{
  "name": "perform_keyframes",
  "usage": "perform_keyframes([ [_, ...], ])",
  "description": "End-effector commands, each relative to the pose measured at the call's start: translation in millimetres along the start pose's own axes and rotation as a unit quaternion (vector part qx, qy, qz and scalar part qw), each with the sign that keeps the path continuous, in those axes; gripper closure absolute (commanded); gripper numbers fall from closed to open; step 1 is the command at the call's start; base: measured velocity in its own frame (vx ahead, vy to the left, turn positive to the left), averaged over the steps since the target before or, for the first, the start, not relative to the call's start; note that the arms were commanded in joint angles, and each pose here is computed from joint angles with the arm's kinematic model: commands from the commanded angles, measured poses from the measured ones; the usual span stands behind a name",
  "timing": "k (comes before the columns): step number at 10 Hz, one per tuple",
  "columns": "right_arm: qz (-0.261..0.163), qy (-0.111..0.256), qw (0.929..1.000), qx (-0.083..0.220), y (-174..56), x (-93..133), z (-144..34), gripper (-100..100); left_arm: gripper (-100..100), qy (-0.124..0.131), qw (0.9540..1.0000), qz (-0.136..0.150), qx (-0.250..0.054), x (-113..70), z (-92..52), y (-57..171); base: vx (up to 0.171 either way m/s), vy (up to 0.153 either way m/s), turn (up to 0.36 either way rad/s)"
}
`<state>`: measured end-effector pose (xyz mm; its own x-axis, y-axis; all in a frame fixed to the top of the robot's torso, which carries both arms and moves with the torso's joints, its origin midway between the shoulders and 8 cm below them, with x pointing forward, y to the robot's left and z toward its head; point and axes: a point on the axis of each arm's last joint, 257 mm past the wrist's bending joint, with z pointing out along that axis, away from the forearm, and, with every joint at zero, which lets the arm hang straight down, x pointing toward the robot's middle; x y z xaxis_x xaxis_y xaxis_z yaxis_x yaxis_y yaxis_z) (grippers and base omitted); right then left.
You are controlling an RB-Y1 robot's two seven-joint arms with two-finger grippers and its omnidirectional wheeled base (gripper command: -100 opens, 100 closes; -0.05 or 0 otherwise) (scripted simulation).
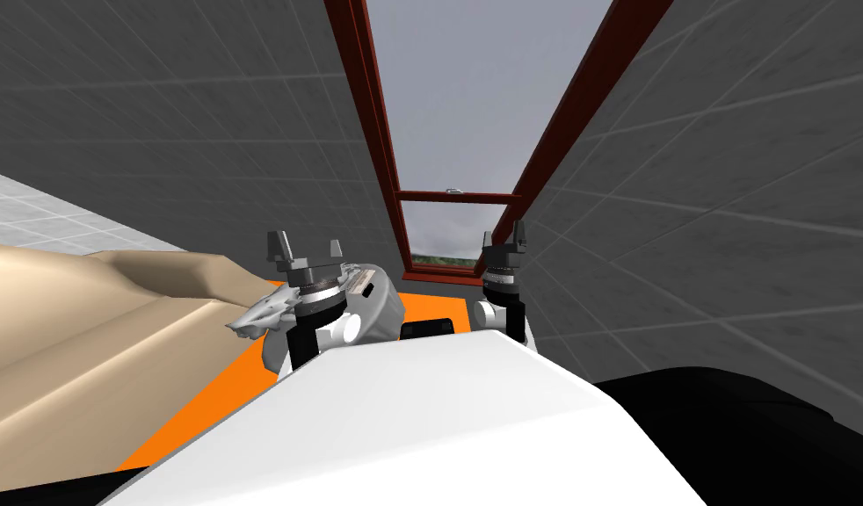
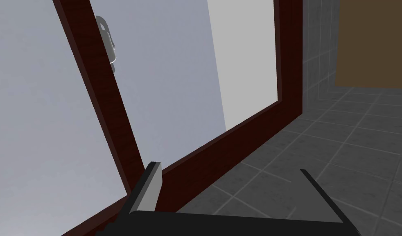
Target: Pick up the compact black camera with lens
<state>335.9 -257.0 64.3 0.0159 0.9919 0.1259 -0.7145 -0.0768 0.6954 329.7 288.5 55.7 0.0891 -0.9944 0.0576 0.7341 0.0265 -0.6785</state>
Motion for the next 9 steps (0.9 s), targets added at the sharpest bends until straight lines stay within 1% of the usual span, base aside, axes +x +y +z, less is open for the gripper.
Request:
perform_keyframes([
  [1,0.0,0.0,1.0,0.0,0,0,0.0,0,-100,0.009,0.9998,-0.005,-0.015,-0.1,1.3,13,0.013,-0.003,0.018],
  [4,0.0,0.0,1.0,0.0,0,0,0.0,0,-100,0.011,0.9985,-0.021,-0.049,-6.0,3.4,43,0.032,-0.006,0.022],
  [6,0.0,0.0,1.0,0.0,0,0,0.0,0,-100,0.005,0.9962,-0.038,-0.079,-13.5,5.1,70,0.043,-0.009,0.028],
  [7,0.0,0.0,1.0,0.0,0,0,0.0,0,-100,0.0,0.9943,-0.048,-0.095,-18.0,6.1,84,0.049,-0.007,0.041],
  [9,0.0,0.0,1.0,0.0,0,0,0.0,0,-100,-0.013,0.9887,-0.071,-0.131,-28.6,6.9,118,0.051,-0.001,0.042],
])
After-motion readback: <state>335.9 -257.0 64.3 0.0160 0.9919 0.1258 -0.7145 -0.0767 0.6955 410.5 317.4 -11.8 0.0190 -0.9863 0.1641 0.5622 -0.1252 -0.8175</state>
